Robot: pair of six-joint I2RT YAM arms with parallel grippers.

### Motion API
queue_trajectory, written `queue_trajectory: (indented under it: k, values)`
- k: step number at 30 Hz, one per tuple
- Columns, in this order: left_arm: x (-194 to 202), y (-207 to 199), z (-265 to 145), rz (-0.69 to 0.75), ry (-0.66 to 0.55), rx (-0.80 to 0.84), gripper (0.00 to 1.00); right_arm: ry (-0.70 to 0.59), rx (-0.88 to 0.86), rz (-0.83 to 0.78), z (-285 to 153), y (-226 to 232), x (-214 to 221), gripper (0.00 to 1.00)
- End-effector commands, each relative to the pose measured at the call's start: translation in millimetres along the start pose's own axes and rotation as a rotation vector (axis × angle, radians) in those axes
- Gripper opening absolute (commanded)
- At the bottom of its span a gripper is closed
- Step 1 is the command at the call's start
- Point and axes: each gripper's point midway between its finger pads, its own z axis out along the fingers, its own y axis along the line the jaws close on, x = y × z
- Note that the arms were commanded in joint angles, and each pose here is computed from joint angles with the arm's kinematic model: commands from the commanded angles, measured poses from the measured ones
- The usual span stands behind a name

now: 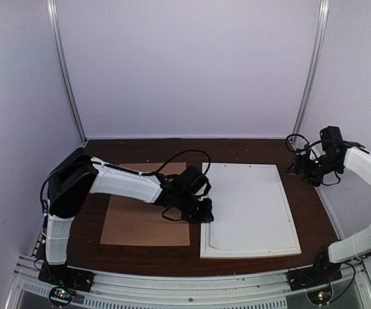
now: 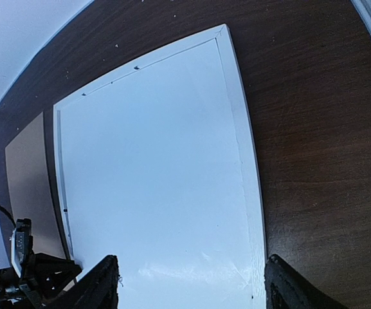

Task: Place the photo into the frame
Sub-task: Place the photo on the mat board.

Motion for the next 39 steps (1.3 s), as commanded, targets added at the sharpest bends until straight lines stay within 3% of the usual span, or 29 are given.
queue_trajectory:
  k: [1, 13, 32, 39]
  values:
    - [-4, -3, 3, 0.016, -0.018, 0.002, 0.09, -0.002, -0.005, 0.010, 2, -2, 1, 0.77]
    - [-5, -2, -2, 0.011, -0.033, -0.001, 0.00, 0.000, -0.004, 0.008, 3, -3, 1, 0.77]
    - [1, 2, -3, -0.008, -0.036, -0.002, 0.00, 0.008, 0.001, 0.008, 8, -5, 3, 0.77]
    - [2, 0, -3, -0.004, -0.031, 0.004, 0.04, 0.026, 0.009, 0.011, 17, -10, 6, 0.77]
